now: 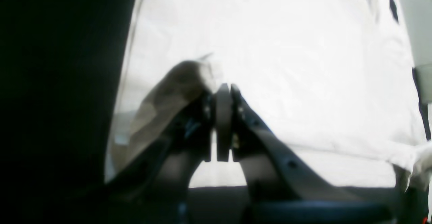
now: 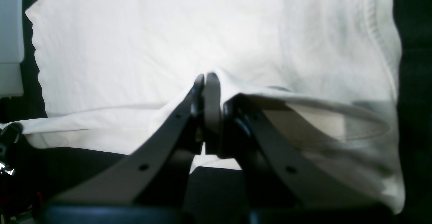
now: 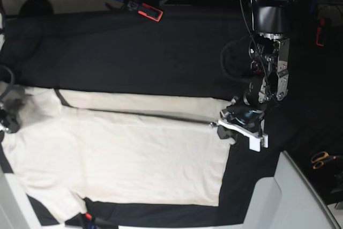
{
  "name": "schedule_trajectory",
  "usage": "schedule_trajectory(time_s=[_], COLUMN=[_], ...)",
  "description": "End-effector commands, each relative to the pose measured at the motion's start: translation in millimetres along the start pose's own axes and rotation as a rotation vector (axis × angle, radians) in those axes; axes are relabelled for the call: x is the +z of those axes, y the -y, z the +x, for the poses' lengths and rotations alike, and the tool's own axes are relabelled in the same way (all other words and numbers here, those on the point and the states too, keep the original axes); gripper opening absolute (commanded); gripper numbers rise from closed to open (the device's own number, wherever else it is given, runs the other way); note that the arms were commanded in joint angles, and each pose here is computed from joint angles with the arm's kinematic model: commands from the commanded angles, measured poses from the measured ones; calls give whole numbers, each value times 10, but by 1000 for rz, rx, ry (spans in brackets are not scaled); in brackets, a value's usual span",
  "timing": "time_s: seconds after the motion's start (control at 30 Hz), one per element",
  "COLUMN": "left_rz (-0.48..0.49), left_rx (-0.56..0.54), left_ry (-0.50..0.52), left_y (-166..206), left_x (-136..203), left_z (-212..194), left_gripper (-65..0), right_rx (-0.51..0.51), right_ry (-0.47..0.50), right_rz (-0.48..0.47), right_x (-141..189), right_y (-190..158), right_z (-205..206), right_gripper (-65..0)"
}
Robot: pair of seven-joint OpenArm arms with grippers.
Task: Fold the T-shirt properly
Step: 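Drag the held hem corner across the shirt body with left gripper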
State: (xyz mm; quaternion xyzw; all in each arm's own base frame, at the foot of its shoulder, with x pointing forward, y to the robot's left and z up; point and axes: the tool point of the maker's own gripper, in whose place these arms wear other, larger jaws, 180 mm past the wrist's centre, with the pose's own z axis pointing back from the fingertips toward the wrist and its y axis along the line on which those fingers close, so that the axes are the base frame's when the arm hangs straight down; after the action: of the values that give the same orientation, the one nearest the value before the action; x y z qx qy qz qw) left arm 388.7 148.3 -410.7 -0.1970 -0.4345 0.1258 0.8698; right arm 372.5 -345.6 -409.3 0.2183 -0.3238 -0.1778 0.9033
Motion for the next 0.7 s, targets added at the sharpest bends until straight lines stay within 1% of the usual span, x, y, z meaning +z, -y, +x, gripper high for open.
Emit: schedule_trajectory(time_s=[0.0,0.1,0.2,0.3,0.43,0.67], left_rz=[-16,-14,-17,-18,-29,-20], left_rx=[-15,-11,-13,-15,-23,-14], left_ry=[65,67,74,80,107,93], left_y=[42,35,50,57,115,80], left_x=[9,-20,-30,-34,-55,-117], left_z=[241,269,312,347,510,508], left_gripper=[-650,-650,-650,-650,-650,-650], right_rx=[18,18,19,18,20,25], right_ry=[74,83,121,134,154,168], right_rz=[9,12,15,15,18,28], right_x=[90,85,93,95,101,95], right_y=[-37,-47,-62,-62,-79,-140], right_z=[286,303,387,409,466,545], right_gripper=[-644,-644,-644,-644,-644,-644])
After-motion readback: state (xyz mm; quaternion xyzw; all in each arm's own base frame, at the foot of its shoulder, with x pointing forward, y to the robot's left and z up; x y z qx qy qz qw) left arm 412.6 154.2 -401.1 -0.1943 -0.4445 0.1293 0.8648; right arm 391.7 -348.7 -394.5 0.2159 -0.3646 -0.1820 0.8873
